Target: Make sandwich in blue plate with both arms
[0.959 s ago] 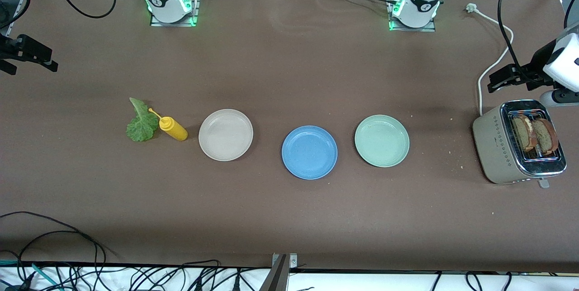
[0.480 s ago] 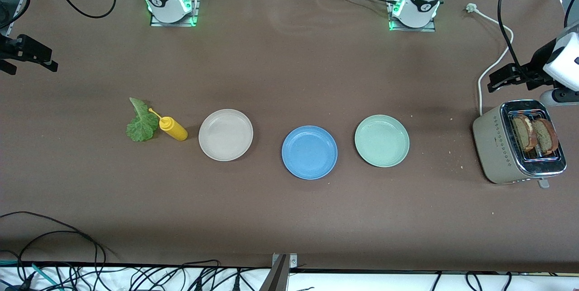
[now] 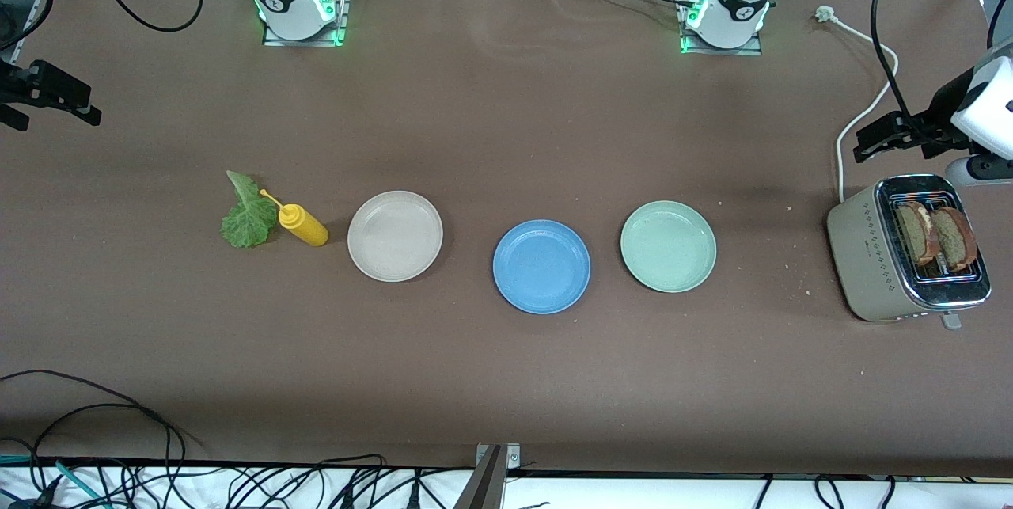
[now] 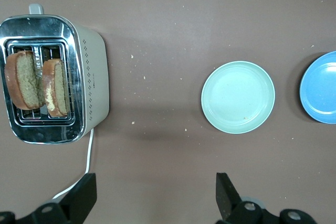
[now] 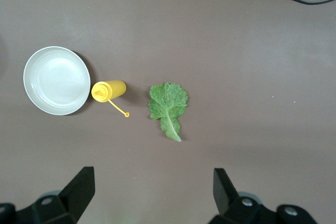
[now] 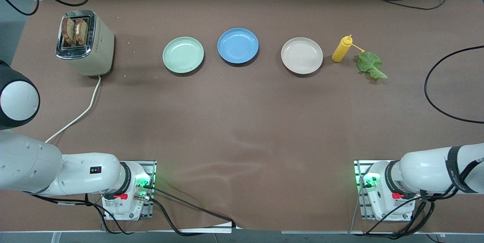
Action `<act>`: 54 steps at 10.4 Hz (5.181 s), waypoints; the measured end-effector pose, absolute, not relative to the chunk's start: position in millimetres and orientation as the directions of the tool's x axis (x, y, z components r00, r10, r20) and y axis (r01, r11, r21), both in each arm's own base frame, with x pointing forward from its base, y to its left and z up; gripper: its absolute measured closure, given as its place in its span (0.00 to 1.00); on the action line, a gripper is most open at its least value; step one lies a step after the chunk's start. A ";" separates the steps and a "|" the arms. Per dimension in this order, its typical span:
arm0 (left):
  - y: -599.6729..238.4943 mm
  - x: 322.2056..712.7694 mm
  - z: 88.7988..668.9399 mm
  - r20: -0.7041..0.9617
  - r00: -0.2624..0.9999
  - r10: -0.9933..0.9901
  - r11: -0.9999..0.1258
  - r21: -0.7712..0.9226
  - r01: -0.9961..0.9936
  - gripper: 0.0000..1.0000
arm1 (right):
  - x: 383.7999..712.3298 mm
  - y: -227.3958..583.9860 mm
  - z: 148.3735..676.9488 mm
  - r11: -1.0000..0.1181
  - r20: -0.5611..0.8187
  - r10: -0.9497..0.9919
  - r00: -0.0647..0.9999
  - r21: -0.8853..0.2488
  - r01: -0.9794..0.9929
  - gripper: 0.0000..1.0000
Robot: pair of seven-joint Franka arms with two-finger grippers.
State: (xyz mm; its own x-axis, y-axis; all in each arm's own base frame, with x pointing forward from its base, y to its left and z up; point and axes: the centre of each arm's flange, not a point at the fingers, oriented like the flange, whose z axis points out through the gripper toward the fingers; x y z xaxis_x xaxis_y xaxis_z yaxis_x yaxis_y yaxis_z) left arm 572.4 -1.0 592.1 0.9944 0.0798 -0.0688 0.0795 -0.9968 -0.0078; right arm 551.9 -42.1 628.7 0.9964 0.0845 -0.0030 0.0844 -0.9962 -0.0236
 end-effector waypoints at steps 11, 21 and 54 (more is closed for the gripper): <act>-0.6 572.6 592.2 -0.068 0.994 0.081 -0.997 -0.008 0.080 0.00 | 551.8 -42.1 628.7 -0.996 -0.003 0.084 0.996 -0.024 0.084 0.00; -0.1 572.8 592.4 -0.065 0.995 0.081 -0.997 -0.008 0.081 0.00 | 551.8 -42.1 628.7 -0.996 -0.003 0.084 0.996 -0.024 0.084 0.00; 133.1 630.2 486.6 -0.090 0.966 0.241 -0.966 -0.118 0.230 0.00 | 551.7 -43.0 628.9 -0.996 -0.003 0.083 0.997 -0.024 0.083 0.00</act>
